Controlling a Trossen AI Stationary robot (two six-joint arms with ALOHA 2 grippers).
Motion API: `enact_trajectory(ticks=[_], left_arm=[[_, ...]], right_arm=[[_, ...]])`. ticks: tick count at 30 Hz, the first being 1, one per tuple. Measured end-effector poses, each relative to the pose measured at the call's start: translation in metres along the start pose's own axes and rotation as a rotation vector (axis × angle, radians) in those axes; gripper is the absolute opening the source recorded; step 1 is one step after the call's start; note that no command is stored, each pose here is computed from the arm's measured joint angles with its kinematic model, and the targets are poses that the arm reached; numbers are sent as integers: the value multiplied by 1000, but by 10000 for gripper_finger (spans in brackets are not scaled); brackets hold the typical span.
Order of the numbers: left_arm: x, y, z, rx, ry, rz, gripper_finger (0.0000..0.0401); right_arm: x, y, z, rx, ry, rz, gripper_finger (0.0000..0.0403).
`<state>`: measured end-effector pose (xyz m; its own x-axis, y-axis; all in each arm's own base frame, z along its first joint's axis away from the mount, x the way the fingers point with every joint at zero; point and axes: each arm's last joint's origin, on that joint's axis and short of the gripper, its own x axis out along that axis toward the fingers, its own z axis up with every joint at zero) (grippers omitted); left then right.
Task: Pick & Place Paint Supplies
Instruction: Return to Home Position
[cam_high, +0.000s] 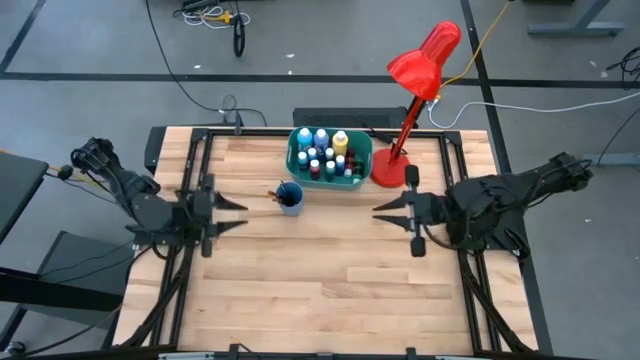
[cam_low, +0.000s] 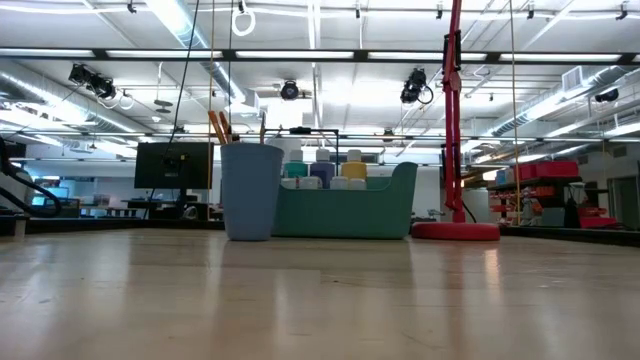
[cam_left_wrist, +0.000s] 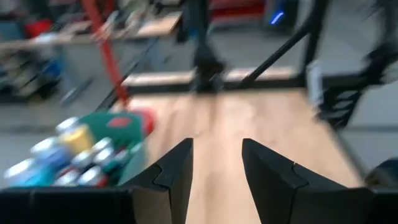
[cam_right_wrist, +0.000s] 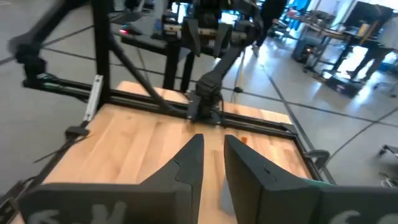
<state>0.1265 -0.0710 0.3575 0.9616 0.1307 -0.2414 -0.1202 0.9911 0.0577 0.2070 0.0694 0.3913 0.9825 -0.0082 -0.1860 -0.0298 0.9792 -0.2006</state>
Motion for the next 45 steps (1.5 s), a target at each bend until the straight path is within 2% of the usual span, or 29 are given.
enact_trajectory(ticks=[2,4,7,11,16,21,24,34,38,45], left_arm=[[3,-2,-16,-8,-86,-72,147],[5,-1,-30,6,-180,-98,147],[11,6,-50,-1,-303,-49,147],[19,19,-72,-16,-391,1,147],[29,37,-86,-21,-390,19,147],[37,52,-88,16,-380,-78,146],[39,59,-93,32,-326,-92,146],[21,63,-106,64,-229,-112,146],[6,66,-104,88,-300,-56,146],[-15,69,-108,81,-369,-90,146]], right_arm=[[-8,1,0,-6,4,18,66],[-16,1,0,2,13,31,66],[-30,-1,-2,21,34,54,66],[-47,-2,-4,48,53,84,66],[-58,-2,-4,48,42,115,66],[-58,3,-20,33,47,129,66],[-58,4,-34,45,30,127,66],[-81,-3,-95,115,-107,108,66],[-90,-6,-121,124,-143,70,66],[-103,-10,-143,108,-209,87,66]])
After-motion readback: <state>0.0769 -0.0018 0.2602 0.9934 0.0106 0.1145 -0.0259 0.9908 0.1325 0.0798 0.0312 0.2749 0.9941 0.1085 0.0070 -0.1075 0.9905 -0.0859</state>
